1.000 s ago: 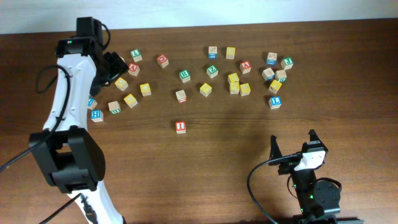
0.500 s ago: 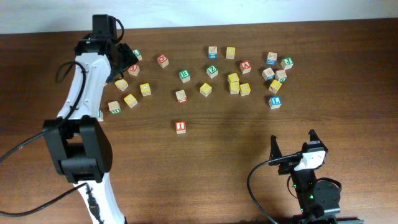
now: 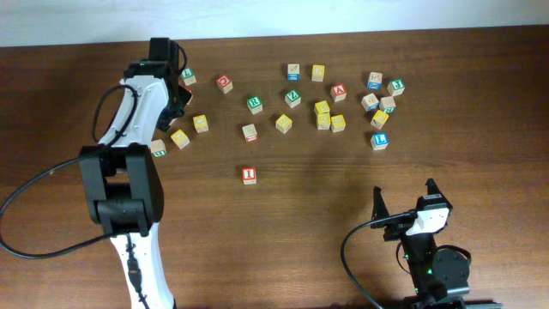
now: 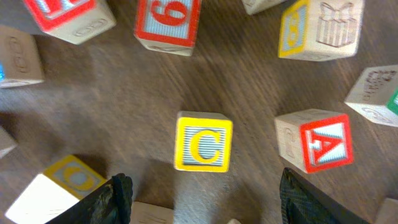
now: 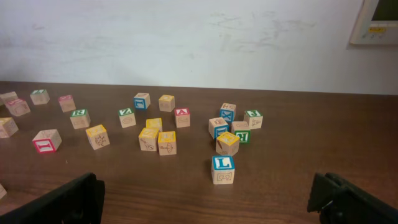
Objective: Spell out ICRA
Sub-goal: 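Lower the left gripper and grasp the yellow C block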
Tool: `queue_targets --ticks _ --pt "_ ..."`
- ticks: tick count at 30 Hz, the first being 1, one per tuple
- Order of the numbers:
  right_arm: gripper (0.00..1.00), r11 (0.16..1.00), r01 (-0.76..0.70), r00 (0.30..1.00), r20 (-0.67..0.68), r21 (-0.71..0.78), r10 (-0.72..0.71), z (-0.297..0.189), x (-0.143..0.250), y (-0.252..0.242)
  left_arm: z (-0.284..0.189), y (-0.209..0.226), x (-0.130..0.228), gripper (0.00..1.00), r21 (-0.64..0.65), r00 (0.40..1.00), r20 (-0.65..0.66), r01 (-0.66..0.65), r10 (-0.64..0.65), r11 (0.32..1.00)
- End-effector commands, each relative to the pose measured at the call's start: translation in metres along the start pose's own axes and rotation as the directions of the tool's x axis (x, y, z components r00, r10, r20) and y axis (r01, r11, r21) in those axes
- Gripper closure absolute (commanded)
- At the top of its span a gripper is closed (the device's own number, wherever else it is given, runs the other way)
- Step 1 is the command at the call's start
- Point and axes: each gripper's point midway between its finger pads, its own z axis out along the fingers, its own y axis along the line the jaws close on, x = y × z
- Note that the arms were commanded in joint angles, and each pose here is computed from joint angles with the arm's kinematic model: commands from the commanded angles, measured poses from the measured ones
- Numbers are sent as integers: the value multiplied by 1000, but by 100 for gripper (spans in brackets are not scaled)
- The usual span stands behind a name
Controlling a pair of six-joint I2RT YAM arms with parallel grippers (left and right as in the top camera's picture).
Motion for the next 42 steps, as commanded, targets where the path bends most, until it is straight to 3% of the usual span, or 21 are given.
queue_targets --ticks 1,3,5,10,12,15,16,23,26,35,42 --pt "2 1000 4 1000 -5 2 -4 0 3 0 14 19 -10 36 -79 999 33 17 -14 997" --pt "2 1000 4 1000 -5 2 -4 0 3 0 28 25 -9 36 -88 1000 -3 16 -16 996" --pt "2 1000 4 1000 -5 2 -4 0 3 0 40 16 -6 36 -43 996 -36 -79 78 996" --pt "2 1000 4 1000 -5 2 -4 0 3 0 42 5 -13 37 -1 996 -1 -88 88 996" --pt "2 1000 4 1000 -5 2 -4 0 3 0 42 3 -12 41 5 996 -5 -87 87 996" --pt "2 1000 4 1000 -5 2 -4 0 3 0 43 3 -12 59 5 996 -6 -87 87 996" --pt "2 1000 4 1000 -5 2 -4 0 3 0 43 3 -12 60 5 996 -6 -87 87 996" --pt "2 1000 4 1000 -5 2 -4 0 3 0 46 4 -11 57 1 996 -8 -89 89 996" --pt "2 1000 4 1000 -5 2 -4 0 3 0 46 4 -11 68 2 996 -8 -88 88 996" --pt "2 1000 4 1000 -5 2 -4 0 3 0 44 2 -13 73 8 996 -4 -86 87 996" --pt "2 1000 4 1000 -5 2 -4 0 3 0 14 -8 -28 73 63 997 38 -72 70 995"
